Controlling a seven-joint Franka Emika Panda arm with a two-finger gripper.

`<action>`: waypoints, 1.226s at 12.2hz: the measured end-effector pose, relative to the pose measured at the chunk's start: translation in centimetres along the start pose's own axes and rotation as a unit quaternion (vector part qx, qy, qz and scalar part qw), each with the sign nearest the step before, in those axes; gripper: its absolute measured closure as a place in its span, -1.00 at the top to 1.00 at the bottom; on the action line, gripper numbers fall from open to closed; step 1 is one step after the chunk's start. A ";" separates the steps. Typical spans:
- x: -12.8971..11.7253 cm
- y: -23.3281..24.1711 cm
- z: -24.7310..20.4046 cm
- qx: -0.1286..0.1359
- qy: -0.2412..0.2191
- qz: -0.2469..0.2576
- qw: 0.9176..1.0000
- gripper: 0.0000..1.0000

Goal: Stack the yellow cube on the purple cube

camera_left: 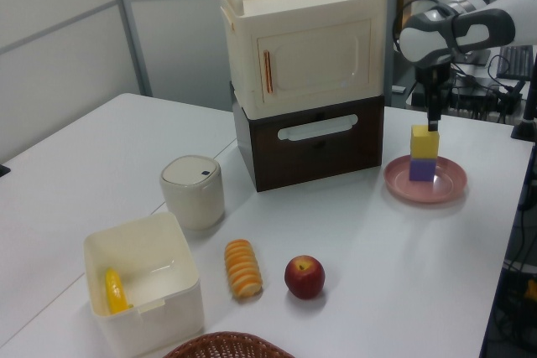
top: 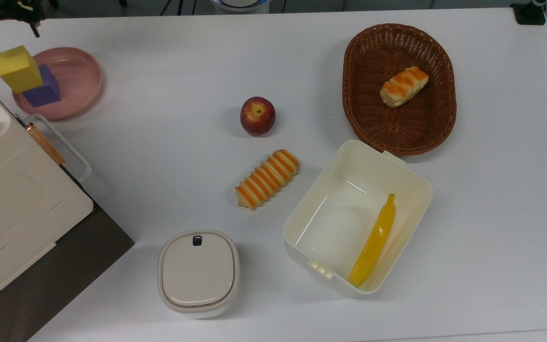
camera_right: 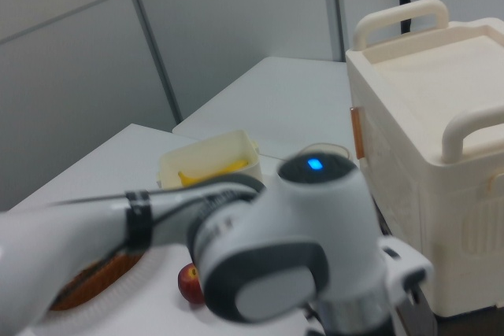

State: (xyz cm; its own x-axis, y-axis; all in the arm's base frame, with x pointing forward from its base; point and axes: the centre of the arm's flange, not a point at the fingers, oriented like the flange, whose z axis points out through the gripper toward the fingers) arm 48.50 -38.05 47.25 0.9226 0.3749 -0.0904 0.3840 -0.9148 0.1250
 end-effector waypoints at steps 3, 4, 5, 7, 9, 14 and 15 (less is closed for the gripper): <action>6.9 -6.1 -4.1 0.001 0.013 0.067 0.998 1.00; 9.0 -8.0 -4.9 0.001 0.021 0.091 0.996 1.00; 12.3 -11.0 -6.2 -0.001 0.032 0.124 0.992 1.00; 16.4 -16.1 -8.5 0.006 0.030 0.164 0.986 1.00; 19.3 -21.1 -11.4 0.024 0.029 0.200 0.979 1.00; 21.1 -28.9 -15.9 0.030 0.027 0.227 0.973 1.00; 20.7 -29.8 -16.5 0.031 0.017 0.223 0.974 1.00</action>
State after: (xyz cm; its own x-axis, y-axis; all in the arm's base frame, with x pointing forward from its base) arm 56.75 -0.57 57.98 0.9983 -0.0576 -0.0076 -0.0568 -0.9949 0.0837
